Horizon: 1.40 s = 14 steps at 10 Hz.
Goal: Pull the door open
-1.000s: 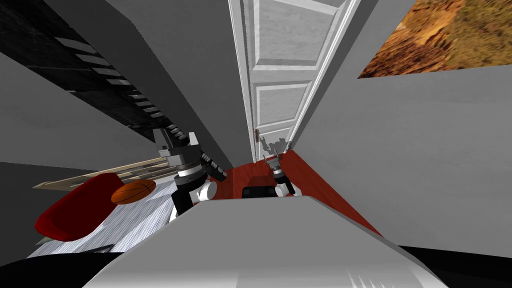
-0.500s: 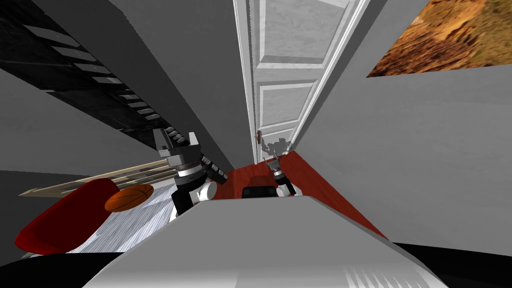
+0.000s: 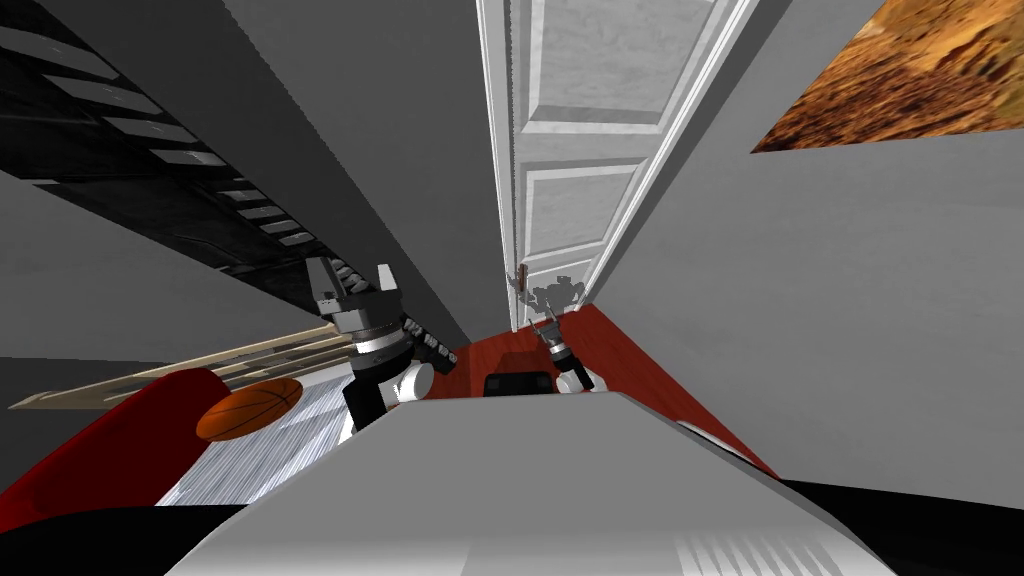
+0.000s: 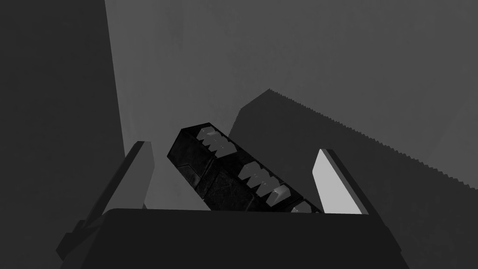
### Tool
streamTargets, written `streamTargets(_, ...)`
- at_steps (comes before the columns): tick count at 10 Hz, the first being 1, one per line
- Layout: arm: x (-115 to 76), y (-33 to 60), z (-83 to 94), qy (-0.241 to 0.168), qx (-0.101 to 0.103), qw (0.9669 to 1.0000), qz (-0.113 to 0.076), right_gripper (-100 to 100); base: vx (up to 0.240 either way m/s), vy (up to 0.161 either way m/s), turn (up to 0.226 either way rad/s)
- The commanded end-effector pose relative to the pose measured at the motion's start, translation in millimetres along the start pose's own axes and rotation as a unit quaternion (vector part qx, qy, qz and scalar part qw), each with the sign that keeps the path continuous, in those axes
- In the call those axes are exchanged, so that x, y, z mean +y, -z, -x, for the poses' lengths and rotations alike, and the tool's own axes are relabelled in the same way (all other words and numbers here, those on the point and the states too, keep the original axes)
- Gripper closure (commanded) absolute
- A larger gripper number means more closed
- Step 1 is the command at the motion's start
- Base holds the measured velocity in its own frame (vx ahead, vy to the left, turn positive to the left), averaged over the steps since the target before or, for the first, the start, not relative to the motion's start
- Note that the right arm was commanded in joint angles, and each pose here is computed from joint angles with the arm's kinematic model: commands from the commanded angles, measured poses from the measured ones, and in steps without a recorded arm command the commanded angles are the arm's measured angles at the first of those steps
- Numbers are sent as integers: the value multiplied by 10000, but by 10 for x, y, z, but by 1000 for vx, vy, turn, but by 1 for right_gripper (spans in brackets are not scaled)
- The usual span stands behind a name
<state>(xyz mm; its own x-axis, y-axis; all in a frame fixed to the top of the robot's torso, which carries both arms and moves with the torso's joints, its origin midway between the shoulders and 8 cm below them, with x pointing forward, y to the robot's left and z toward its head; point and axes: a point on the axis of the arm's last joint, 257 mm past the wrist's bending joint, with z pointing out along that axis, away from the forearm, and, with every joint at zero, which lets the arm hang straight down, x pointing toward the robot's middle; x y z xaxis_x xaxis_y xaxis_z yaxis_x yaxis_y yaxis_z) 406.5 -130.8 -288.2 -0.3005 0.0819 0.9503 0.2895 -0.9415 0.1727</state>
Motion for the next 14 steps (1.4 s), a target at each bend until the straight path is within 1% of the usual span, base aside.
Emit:
streamTargets(1, 30, 46, 97, -117, -105, 9999, -35, -100, 83, 61, -8)
streamTargets(5, 116, 150, 328, -340, -353, 9988, -95, -100, 97, 64, -7)
streamTargets(6, 171, 200, 431, -432, -468, 9979, -111, -100, 123, 96, -11)
streamTargets(8, 236, 251, 531, -514, -581, 9969, -119, -100, 129, 82, -11)
streamTargets(9, 303, 297, 618, -582, -682, 9959, -119, -100, 128, 77, -8)
streamTargets(11, 374, 341, 696, -638, -775, 9949, -113, -100, 123, 74, -8)
streamTargets(12, 451, 383, 770, -689, -864, 9938, -102, -100, 102, 55, -12)
streamTargets(14, 529, 423, 835, -730, -945, 9928, -86, -100, 111, 67, -7)
